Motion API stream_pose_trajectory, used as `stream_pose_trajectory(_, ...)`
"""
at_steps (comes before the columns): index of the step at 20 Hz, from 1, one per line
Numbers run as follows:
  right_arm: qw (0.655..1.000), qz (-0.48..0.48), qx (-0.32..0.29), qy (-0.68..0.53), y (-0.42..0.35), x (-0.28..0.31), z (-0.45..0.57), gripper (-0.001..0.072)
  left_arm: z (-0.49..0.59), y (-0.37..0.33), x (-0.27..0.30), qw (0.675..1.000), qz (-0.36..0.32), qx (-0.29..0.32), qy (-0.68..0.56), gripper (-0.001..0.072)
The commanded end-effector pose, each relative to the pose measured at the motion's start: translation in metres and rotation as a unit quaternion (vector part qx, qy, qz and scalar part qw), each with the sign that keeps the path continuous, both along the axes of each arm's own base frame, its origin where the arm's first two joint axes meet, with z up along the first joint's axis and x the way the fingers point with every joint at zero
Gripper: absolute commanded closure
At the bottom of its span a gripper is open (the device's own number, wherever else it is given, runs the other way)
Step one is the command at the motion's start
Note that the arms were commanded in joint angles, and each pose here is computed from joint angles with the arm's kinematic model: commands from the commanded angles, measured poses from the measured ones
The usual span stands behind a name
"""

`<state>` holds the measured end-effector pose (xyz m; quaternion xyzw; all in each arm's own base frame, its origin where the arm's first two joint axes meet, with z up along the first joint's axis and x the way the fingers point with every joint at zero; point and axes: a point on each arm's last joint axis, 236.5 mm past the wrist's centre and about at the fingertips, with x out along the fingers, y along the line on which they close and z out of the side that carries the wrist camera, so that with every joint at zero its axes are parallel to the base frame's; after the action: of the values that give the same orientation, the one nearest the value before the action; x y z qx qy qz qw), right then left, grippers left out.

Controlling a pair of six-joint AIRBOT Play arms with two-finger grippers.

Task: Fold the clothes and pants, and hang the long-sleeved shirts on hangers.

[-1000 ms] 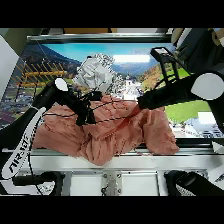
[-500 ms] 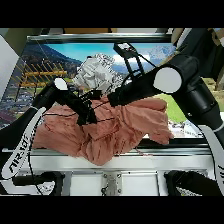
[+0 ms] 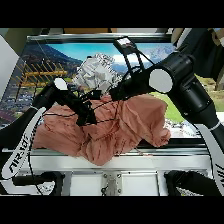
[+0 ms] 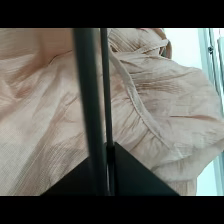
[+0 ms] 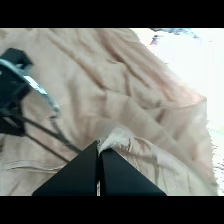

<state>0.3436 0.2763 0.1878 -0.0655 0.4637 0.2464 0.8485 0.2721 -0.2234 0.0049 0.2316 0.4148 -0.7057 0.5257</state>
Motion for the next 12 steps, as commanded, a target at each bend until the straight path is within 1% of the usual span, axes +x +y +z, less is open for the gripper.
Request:
stream_pose_trajectory(1, 0.995, -0.068, -0.071, -0.032, -0.050, 0.014, 0.007, 0.0706, 0.000, 0.001, -0.001, 1.000, -0.002, 0.001, 0.002, 0.0698)
stream_pose_trajectory(3, 0.991, -0.082, -0.100, -0.030, -0.067, 0.012, 0.005, 0.0706, 0.000, 0.001, -0.001, 1.000, -0.002, 0.001, 0.002, 0.0698)
stream_pose_trajectory(4, 0.991, -0.081, -0.098, -0.034, -0.065, 0.014, 0.006, 0.0706, 0.000, 0.001, -0.001, 1.000, -0.002, 0.001, 0.002, 0.0698)
stream_pose_trajectory(8, 0.998, -0.041, -0.024, -0.037, -0.022, 0.015, 0.010, 0.0705, 0.000, 0.001, -0.001, 1.000, -0.002, 0.001, 0.002, 0.0698)
stream_pose_trajectory(10, 1.000, -0.008, 0.017, -0.013, 0.005, 0.005, 0.006, 0.0706, 0.000, 0.001, -0.001, 1.000, -0.002, 0.001, 0.002, 0.0698)
stream_pose_trajectory(12, 0.999, 0.028, 0.043, 0.009, 0.028, -0.007, 0.002, 0.0705, 0.000, 0.001, -0.001, 1.000, -0.002, 0.001, 0.002, 0.0698)
